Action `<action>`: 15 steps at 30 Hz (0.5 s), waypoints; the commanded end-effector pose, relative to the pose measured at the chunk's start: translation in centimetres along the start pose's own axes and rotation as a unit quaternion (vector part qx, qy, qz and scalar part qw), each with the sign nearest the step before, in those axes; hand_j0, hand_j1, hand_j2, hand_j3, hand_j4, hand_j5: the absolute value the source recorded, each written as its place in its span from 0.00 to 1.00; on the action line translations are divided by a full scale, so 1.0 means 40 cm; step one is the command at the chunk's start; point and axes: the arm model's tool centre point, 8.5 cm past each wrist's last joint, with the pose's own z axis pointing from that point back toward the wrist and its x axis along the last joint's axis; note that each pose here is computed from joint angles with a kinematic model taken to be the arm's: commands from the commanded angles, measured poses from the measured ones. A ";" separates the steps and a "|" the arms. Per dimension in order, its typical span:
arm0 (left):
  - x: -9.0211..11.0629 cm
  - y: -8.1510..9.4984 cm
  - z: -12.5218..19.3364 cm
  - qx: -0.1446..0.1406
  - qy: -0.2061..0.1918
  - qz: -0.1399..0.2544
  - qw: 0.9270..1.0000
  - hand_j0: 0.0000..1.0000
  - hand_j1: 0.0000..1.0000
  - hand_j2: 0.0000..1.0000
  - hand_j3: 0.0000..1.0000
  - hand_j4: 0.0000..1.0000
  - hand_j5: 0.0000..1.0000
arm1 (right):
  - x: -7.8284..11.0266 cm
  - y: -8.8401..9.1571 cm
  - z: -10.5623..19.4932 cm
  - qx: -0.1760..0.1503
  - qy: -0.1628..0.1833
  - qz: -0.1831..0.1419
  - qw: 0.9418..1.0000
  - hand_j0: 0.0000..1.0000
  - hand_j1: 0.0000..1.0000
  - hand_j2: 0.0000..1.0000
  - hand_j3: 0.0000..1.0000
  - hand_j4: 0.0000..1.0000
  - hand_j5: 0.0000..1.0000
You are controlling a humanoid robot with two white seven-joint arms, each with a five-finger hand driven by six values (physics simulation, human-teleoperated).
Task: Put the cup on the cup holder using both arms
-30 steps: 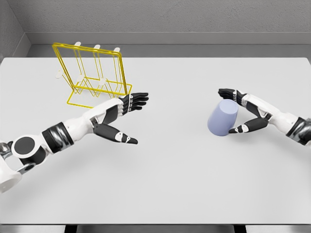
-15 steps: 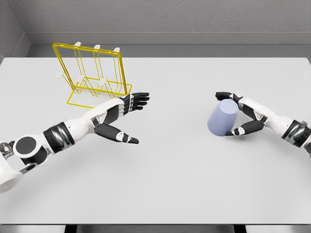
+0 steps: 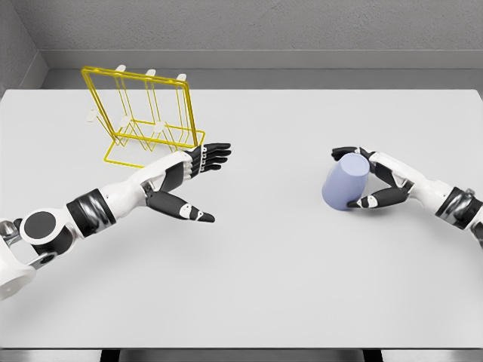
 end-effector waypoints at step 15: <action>0.001 0.016 -0.001 0.009 0.008 0.000 1.000 1.00 1.00 1.00 1.00 1.00 1.00 | 0.009 0.008 -0.019 0.002 -0.008 -0.008 1.000 0.74 0.74 0.74 0.74 0.74 0.74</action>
